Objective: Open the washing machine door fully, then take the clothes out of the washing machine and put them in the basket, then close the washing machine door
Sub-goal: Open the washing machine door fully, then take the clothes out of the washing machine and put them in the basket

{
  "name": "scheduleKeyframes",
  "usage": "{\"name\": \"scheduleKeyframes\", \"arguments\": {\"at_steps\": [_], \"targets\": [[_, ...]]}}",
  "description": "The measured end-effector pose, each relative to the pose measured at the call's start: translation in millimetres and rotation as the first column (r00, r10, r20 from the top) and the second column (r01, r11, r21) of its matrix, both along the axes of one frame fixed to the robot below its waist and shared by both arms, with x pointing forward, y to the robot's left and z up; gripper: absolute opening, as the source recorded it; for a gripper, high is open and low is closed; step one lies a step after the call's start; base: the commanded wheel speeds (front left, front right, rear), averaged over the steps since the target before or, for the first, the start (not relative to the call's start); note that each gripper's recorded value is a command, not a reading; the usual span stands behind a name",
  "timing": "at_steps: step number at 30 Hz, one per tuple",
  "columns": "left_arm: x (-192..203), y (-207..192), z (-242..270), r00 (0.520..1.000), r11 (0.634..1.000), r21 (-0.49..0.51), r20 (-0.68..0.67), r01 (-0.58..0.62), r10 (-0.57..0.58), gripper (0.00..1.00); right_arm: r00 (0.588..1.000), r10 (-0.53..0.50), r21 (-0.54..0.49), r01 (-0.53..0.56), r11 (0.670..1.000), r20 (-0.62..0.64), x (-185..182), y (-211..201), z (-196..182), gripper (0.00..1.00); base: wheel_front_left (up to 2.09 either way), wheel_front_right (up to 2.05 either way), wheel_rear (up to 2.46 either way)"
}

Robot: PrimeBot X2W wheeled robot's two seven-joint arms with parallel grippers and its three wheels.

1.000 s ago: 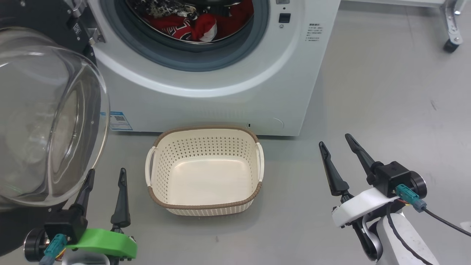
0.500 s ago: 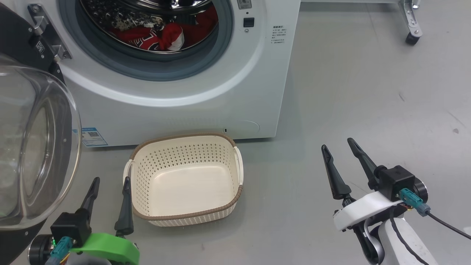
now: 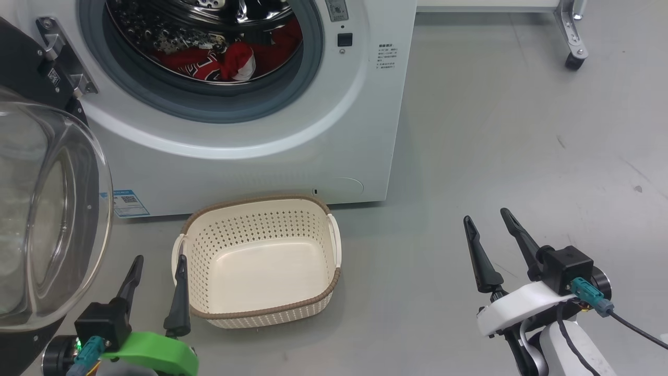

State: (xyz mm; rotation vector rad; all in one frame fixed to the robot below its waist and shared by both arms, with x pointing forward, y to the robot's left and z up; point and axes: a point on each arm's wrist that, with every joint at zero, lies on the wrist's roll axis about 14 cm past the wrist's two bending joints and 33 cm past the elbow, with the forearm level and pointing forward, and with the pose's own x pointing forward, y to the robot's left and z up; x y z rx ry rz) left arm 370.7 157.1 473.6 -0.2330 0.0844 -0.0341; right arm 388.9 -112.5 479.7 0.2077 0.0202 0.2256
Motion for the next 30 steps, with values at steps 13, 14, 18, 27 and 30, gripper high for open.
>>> {"name": "scheduleKeyframes", "arguments": {"at_steps": [13,14,18,27,30], "targets": [[-1.5,3.5,0.6,1.000,1.000,0.001,-0.003,-0.013,0.013,1.00,1.000,0.004,0.002,-0.004,1.000,0.012,-1.7,2.0,4.5,1.00,0.00,0.00,0.00],[-1.6,3.4,0.7,1.000,1.000,0.001,-0.003,-0.012,0.012,1.00,1.000,0.004,0.002,-0.004,1.000,0.013,-1.9,2.0,4.8,1.00,0.00,0.00,0.00],[-1.8,2.9,1.1,1.000,1.000,0.006,-0.001,-0.010,0.010,1.00,1.000,-0.005,0.004,0.005,1.000,0.014,-2.5,0.6,5.7,1.00,0.00,0.00,0.00],[-1.8,1.2,2.3,1.000,1.000,0.000,0.002,-0.012,0.012,1.00,1.000,-0.006,0.006,0.006,1.000,0.016,-4.3,0.5,6.6,1.00,0.15,-0.15,0.00],[-2.0,0.5,1.5,1.000,1.000,-0.001,-0.005,-0.010,0.010,1.00,1.000,-0.006,0.006,0.005,1.000,0.017,-4.5,0.7,6.8,1.00,0.38,-0.38,0.00]]}}
